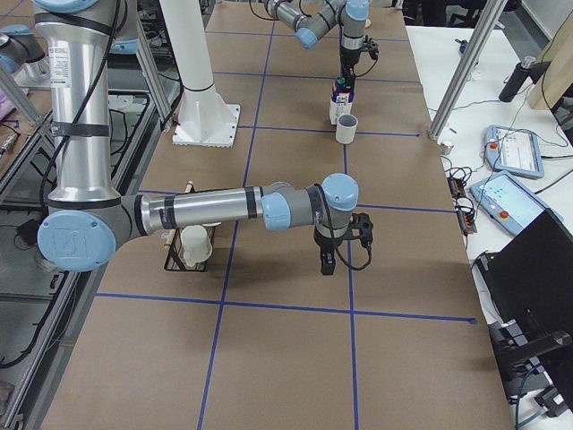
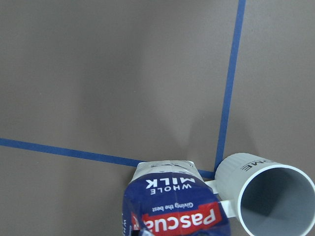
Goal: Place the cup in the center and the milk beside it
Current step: 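Lower the milk carton beside the mug and open the left gripper, then lift the left gripper and withdraw it away from the carton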
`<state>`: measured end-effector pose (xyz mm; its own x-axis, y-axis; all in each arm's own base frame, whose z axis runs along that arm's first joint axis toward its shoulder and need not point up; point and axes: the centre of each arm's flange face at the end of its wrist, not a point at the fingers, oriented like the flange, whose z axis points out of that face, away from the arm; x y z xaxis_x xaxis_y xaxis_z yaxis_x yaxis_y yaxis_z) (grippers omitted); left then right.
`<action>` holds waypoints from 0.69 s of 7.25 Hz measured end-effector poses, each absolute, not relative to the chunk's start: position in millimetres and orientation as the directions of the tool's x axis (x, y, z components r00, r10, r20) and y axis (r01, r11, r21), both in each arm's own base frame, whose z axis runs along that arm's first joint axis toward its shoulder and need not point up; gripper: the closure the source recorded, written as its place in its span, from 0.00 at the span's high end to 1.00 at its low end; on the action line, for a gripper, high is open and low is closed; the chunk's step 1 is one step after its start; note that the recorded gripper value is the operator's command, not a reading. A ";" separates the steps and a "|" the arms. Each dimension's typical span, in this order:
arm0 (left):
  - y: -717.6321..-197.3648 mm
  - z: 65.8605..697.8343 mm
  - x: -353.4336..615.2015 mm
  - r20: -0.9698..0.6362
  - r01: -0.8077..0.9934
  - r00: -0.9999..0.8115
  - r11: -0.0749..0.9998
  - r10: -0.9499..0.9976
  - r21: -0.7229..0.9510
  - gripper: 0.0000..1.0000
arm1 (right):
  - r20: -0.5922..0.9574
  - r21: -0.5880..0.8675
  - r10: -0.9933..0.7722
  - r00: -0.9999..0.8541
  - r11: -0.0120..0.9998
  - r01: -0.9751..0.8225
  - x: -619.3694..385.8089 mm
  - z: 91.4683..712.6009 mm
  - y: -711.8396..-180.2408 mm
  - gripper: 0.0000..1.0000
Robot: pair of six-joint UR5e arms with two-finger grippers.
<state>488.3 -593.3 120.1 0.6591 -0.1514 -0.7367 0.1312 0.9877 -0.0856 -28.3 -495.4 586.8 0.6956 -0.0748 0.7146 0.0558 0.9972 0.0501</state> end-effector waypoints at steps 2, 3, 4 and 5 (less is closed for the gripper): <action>-591.8 121.1 487.0 -0.744 0.140 0.654 0.988 -0.139 -0.061 0.98 | 0.717 0.051 -0.075 0.693 0.997 0.055 -28.2 586.0 -495.9 1.00; -590.1 120.6 479.6 -0.752 0.144 0.647 0.988 -0.131 -0.048 0.98 | 0.717 0.047 -0.070 0.694 0.998 0.052 -27.1 588.6 -495.1 1.00; -588.9 126.6 460.7 -0.760 0.157 0.637 0.987 -0.129 -0.037 0.98 | 0.714 0.035 -0.059 0.697 0.998 0.049 -25.8 596.0 -492.7 1.00; -582.2 139.6 426.5 -0.773 0.177 0.622 0.984 -0.128 -0.020 0.98 | 0.708 0.018 -0.044 0.705 0.999 0.044 -24.6 605.4 -491.1 1.00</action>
<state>426.5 -582.2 139.6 0.6216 -0.1275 -0.7729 0.1771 0.9840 -0.0199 -24.6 -491.1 605.4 0.7047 -0.0439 0.7081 0.0440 0.9989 0.0181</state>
